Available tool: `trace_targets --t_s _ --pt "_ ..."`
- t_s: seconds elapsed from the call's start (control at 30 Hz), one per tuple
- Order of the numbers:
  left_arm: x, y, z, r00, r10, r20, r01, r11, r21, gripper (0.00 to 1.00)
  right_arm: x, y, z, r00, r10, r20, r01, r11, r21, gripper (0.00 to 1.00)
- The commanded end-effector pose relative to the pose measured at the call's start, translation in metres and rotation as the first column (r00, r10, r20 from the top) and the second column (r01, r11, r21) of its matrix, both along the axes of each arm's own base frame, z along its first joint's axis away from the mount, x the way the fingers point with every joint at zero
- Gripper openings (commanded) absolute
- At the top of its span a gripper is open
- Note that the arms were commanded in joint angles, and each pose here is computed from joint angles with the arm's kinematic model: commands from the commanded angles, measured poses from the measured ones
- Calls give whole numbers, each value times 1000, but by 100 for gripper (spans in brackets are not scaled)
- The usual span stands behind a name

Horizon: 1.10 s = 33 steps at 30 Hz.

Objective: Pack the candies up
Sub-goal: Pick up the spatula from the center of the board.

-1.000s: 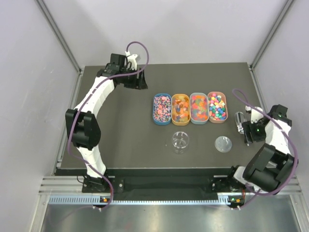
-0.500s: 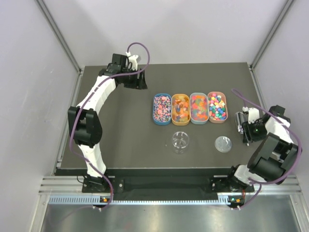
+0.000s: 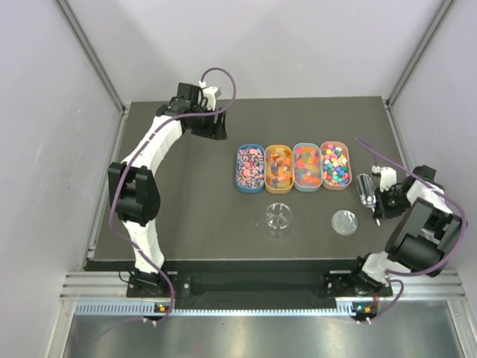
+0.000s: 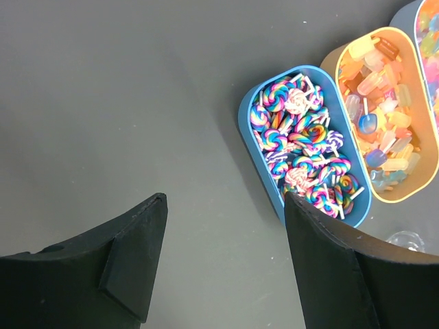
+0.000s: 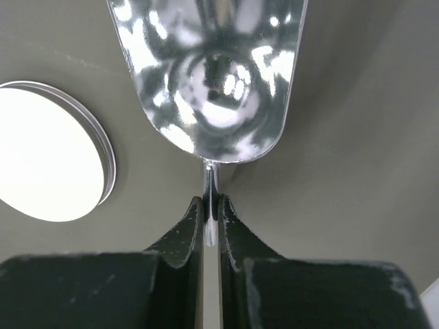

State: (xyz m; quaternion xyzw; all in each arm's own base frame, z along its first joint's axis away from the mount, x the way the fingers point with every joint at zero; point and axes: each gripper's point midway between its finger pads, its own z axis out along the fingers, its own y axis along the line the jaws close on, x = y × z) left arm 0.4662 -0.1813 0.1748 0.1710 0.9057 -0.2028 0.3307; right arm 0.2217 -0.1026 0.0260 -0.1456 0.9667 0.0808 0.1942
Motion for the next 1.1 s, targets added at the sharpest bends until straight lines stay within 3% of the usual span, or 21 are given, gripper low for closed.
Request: trace_targets --t_s 0.0,0.2,0.33,0.43,0.5,0.6,0.63,0.7,0.87,1.0,1.07 --pt "4 -8 18 996 -39 75 36 999 36 74 5 -1 4 997 32 65 -30 999 -36 0" --pt "1 -30 31 988 -95 123 90 995 48 74 14 -17 68 978 57 203 -17 982 -190 0" --pt "-9 -68 83 956 -212 201 239 964 -120 76 7 -10 144 940 159 303 -66 953 -296 0" --pt "-25 -98 137 921 -301 248 369 878 -305 80 4 17 189 881 297 368 -199 939 -281 0" --pt "-43 -119 163 893 -374 250 449 773 -448 82 16 38 213 843 314 436 -247 947 -205 0" --pt "-61 -143 196 887 -418 197 434 607 -665 70 35 69 227 832 290 473 -307 951 -43 0" --pt "-67 -154 195 875 -437 207 452 588 -671 69 44 76 229 828 287 482 -318 948 -17 0" --pt "-69 -165 191 871 -442 215 463 594 -658 66 57 101 230 821 303 484 -373 926 53 0" --pt "-85 -201 188 837 -488 248 522 573 -632 63 85 154 223 796 387 466 -477 874 89 0" --pt "-88 -207 182 830 -487 271 548 628 -553 65 109 162 236 783 404 474 -480 876 46 0" --pt "-83 -209 175 845 -465 264 531 668 -521 75 116 166 234 776 424 468 -496 867 37 0"
